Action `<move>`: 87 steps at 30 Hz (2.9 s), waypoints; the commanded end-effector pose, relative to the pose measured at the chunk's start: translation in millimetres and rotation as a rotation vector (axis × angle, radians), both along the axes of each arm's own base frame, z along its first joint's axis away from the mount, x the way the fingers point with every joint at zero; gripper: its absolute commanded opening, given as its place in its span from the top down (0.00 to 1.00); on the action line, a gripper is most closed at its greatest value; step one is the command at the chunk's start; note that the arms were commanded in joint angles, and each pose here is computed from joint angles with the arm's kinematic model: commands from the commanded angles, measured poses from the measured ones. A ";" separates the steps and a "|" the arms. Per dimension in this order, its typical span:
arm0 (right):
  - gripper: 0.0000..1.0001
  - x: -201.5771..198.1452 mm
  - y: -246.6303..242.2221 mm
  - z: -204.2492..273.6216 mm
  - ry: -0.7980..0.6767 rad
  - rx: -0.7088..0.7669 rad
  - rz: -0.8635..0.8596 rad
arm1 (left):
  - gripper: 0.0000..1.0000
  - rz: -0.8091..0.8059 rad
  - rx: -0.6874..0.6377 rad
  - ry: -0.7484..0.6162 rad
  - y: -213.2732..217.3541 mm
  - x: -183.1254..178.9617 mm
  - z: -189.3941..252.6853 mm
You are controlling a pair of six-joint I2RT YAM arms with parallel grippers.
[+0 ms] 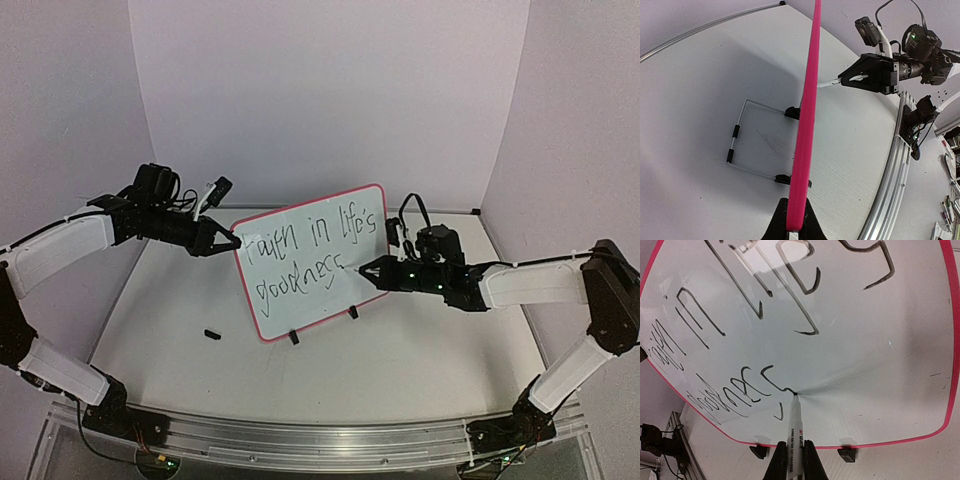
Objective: Write a sentence on the whiteboard
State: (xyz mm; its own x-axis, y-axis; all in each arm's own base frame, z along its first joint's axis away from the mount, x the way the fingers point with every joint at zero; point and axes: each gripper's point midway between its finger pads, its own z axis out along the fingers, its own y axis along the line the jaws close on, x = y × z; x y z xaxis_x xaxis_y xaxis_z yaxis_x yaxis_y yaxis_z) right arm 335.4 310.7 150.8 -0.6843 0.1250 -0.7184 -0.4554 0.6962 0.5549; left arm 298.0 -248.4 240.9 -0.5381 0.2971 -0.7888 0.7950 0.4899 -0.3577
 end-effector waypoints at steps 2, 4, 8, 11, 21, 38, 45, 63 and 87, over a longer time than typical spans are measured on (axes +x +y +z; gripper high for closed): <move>1.00 3.9 -2.9 -9.7 0.002 -0.040 -0.011 | 1.00 0.015 0.081 0.044 4.7 0.8 -28.0; 1.00 3.4 1.6 -10.1 0.007 -0.035 0.010 | 1.00 0.015 0.082 0.045 4.6 1.0 -28.5; 1.00 2.8 9.0 -12.0 0.017 -0.027 0.046 | 1.00 0.015 0.083 0.047 4.5 1.3 -29.3; 1.00 2.0 11.8 -8.2 0.011 -0.013 0.060 | 1.00 0.014 0.083 0.047 4.2 1.2 -29.1; 1.00 -10.9 4.8 47.2 -0.092 0.150 0.057 | 1.00 0.016 0.082 0.043 5.0 0.6 -28.0; 1.00 -0.2 -17.0 7.4 -0.032 0.037 -0.058 | 1.00 0.015 0.082 0.045 4.7 0.7 -28.5; 1.00 4.1 -14.8 -0.7 -0.020 0.021 -0.061 | 1.00 0.015 0.082 0.047 4.7 0.7 -28.9; 1.00 11.0 -13.3 -2.1 -0.032 0.004 -0.071 | 1.00 0.014 0.082 0.047 4.7 0.4 -28.9; 1.00 -27.3 -63.6 67.1 -0.145 -0.147 -0.075 | 0.30 0.114 0.098 -0.085 21.1 5.2 -2.5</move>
